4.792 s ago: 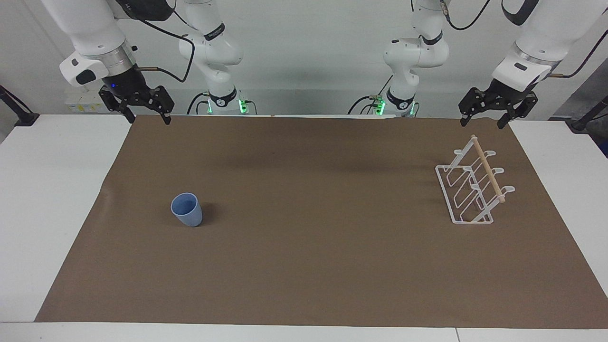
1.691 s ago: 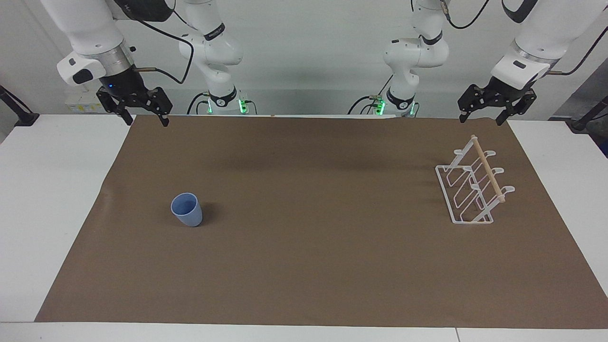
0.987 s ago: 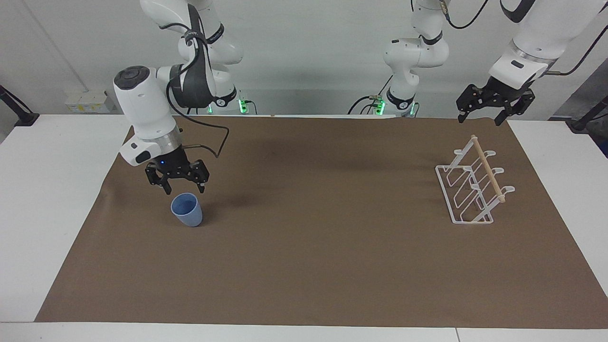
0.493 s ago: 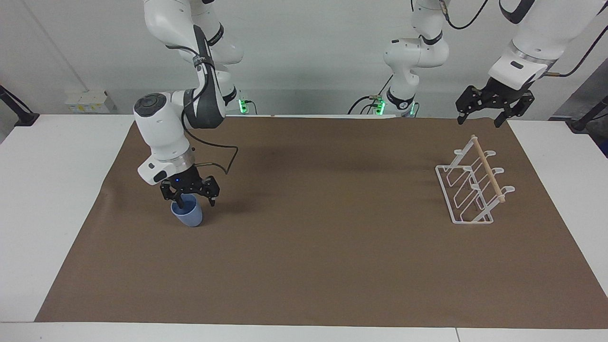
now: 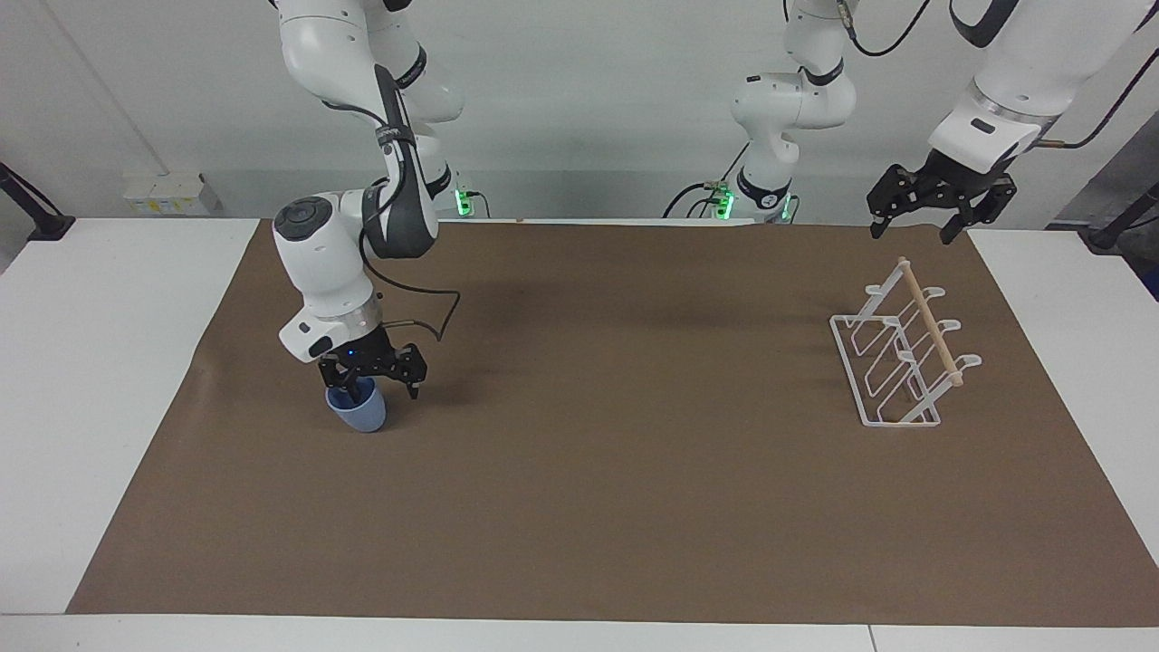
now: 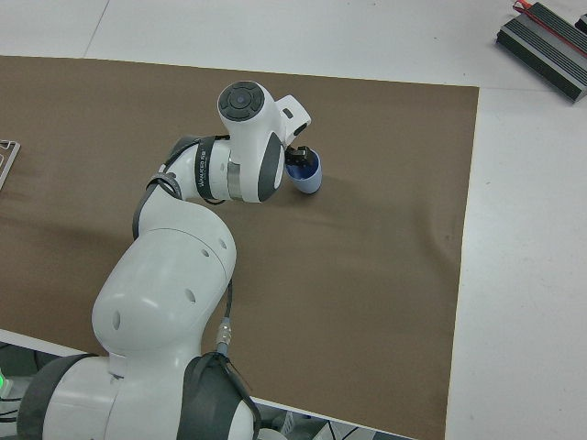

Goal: Hang cup on cup holder
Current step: 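Close the right gripper on the cup rim and lift it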

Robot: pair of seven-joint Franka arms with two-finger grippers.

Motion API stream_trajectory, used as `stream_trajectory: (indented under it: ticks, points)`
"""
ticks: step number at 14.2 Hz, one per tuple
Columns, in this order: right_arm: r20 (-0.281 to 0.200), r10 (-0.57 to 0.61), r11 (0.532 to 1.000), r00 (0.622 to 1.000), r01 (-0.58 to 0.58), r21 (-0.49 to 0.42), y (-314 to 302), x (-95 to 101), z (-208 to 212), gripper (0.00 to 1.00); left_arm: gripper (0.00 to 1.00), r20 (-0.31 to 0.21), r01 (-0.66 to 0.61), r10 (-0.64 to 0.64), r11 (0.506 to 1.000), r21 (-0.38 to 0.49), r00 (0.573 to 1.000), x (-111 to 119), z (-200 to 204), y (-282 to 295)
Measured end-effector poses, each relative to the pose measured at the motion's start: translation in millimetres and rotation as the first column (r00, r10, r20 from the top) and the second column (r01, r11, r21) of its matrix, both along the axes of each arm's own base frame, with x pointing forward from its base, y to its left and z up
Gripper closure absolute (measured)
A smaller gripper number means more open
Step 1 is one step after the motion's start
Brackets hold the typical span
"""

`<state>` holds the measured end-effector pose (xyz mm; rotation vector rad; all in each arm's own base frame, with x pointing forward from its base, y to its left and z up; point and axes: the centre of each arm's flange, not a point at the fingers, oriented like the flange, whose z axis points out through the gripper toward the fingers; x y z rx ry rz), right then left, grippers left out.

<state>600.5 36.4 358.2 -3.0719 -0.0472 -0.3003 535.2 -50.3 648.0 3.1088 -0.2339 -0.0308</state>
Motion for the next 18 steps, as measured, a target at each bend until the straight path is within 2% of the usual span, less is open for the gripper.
stream_trajectory:
  ticks: [8,9,14,18]
  points:
    - [0.003,-0.005,1.0,1.0,0.005,-0.001,-3,0.6,1,0.89,0.0,-0.002,0.004,-0.004,1.0,-0.001,1.0,-1,-1,-2]
    - [0.008,-0.008,1.0,1.0,0.008,-0.001,-5,1.3,4,0.93,0.0,-0.002,0.004,-0.004,1.0,-0.001,1.0,-1,-1,-2]
    - [-0.003,-0.006,1.0,1.0,0.006,-0.001,-4,3.3,9,0.93,0.0,-0.002,0.005,-0.005,1.0,-0.001,1.0,-1,-1,-3]
    - [-0.04,0.004,1.0,0.999,-0.004,-0.001,-1,18.6,69,0.93,0.0,-0.001,0.006,-0.006,1.0,-0.002,1.0,-1,0,-3]
